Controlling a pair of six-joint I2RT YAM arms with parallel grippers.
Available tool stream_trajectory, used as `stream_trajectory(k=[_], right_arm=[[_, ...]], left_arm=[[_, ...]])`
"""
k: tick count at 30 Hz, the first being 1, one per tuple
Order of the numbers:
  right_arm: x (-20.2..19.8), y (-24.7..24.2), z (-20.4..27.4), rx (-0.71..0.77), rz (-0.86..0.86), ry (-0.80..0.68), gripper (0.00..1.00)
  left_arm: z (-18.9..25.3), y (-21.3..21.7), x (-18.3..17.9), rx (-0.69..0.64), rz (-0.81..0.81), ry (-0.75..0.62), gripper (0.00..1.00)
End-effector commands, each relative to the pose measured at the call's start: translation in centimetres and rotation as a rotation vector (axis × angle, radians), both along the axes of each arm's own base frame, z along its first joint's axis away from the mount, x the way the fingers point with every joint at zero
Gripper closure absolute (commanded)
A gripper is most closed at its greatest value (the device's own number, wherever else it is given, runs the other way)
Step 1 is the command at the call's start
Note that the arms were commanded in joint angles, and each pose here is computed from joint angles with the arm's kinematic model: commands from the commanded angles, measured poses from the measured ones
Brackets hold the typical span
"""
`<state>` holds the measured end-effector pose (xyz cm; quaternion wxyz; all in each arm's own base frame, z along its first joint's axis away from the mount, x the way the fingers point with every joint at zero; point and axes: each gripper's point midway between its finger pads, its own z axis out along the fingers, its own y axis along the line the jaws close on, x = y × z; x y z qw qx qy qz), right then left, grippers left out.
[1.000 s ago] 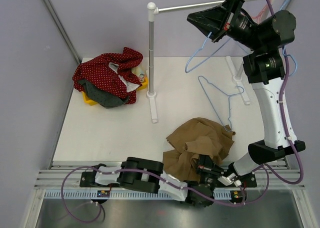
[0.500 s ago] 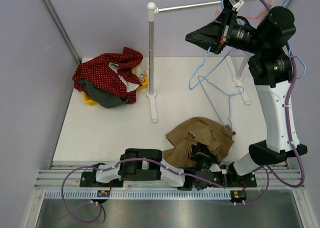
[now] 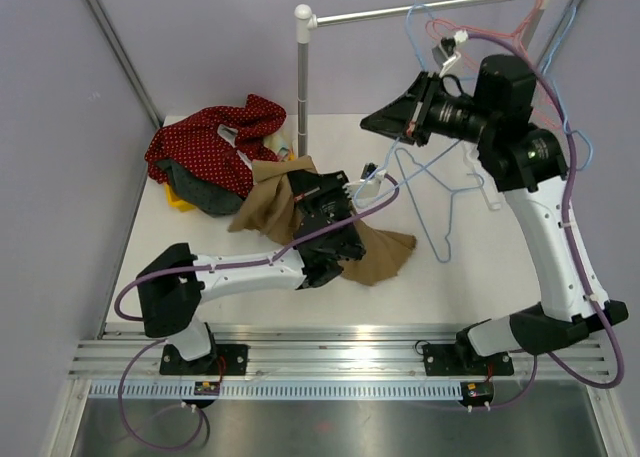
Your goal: Remove the skirt from the hanger
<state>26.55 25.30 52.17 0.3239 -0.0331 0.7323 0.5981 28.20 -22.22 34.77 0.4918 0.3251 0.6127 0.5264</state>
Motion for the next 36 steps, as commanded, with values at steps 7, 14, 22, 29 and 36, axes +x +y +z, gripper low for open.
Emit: stream_trajectory(k=[7,14,22,29,36], right_arm=[[1.4,-0.4,-7.3,-0.162,-0.410,-0.137,1.00],[0.3,2.3,-10.0,0.018,-0.318,-0.131,1.00],[-1.9,4.7,-4.6,0.269,-0.227,-0.199,1.00],[-4.8,7.2,0.8,0.328,-0.132,-0.261,1.00],[-5.7,9.9,-0.1,0.236,-0.036,-0.269,1.00]], left_arm=[[-2.2,-1.8,0.6,-0.067,0.116,0.056,1.00],[1.0,-0.8,1.8,-0.207,0.160,0.008,1.00],[2.5,0.0,2.4,-0.249,0.220,-0.010,1.00],[6.1,-2.6,3.0,-0.553,0.034,-0.172,1.00],[-0.8,-7.0,3.4,-0.955,-0.296,0.252,1.00]])
